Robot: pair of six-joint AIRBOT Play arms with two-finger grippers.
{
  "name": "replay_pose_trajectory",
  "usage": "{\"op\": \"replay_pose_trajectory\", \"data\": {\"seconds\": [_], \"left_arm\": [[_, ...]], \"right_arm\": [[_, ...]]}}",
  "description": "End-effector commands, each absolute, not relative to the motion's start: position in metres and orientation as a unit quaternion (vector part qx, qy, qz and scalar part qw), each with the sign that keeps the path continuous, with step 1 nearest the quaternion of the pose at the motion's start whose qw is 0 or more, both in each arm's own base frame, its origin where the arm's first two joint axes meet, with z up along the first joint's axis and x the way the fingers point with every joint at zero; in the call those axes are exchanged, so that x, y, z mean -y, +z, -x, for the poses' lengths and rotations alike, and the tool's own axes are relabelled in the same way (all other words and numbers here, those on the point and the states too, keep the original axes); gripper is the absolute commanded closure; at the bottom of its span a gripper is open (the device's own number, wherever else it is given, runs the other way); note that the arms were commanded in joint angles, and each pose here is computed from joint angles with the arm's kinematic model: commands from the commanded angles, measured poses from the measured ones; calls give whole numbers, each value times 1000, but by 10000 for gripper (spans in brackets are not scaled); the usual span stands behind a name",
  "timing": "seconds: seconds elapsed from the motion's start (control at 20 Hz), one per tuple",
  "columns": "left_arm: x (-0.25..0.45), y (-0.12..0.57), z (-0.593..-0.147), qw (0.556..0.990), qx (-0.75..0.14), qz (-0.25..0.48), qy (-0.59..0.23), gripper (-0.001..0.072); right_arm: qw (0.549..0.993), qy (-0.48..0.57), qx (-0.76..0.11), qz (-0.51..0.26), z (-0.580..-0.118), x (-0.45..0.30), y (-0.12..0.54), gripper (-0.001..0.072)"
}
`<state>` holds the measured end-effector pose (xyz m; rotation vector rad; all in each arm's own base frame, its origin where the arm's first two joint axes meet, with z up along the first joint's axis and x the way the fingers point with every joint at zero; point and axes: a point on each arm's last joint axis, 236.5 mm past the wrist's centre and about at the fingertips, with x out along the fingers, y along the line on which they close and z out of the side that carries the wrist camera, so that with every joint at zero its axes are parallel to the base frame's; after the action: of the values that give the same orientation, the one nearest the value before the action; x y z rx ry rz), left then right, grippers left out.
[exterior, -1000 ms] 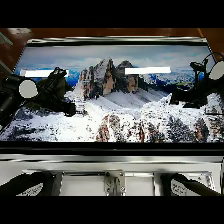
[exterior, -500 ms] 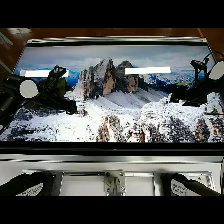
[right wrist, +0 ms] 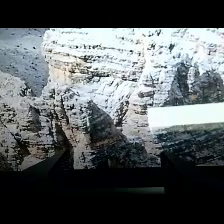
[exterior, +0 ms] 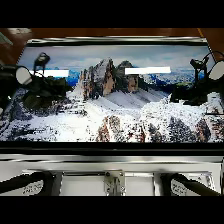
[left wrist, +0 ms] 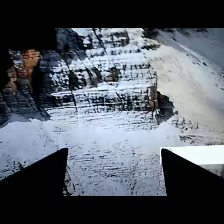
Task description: Fold the shirts.
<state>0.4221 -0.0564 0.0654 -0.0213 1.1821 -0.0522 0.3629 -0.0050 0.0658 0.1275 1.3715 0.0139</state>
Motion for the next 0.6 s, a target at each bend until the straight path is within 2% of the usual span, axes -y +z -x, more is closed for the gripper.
{"op": "replay_pose_trajectory", "data": {"seconds": [0.0,0.2,0.35,0.5,0.55], "left_arm": [[-54,56,-464,819,-565,57,87,35],[-87,-14,-489,777,-605,148,95,22],[-92,-70,-492,750,-633,164,99,22],[-97,-101,-506,756,-625,165,104,26],[-99,-105,-513,763,-615,168,108,54]], "right_arm": [[781,20,-621,-61,-370,-1,68,22],[795,33,-602,-69,-380,-7,71,23],[804,38,-590,-62,-387,-7,73,23],[805,44,-588,-67,-388,-11,74,23],[805,50,-587,-75,-388,-15,75,23]]}}
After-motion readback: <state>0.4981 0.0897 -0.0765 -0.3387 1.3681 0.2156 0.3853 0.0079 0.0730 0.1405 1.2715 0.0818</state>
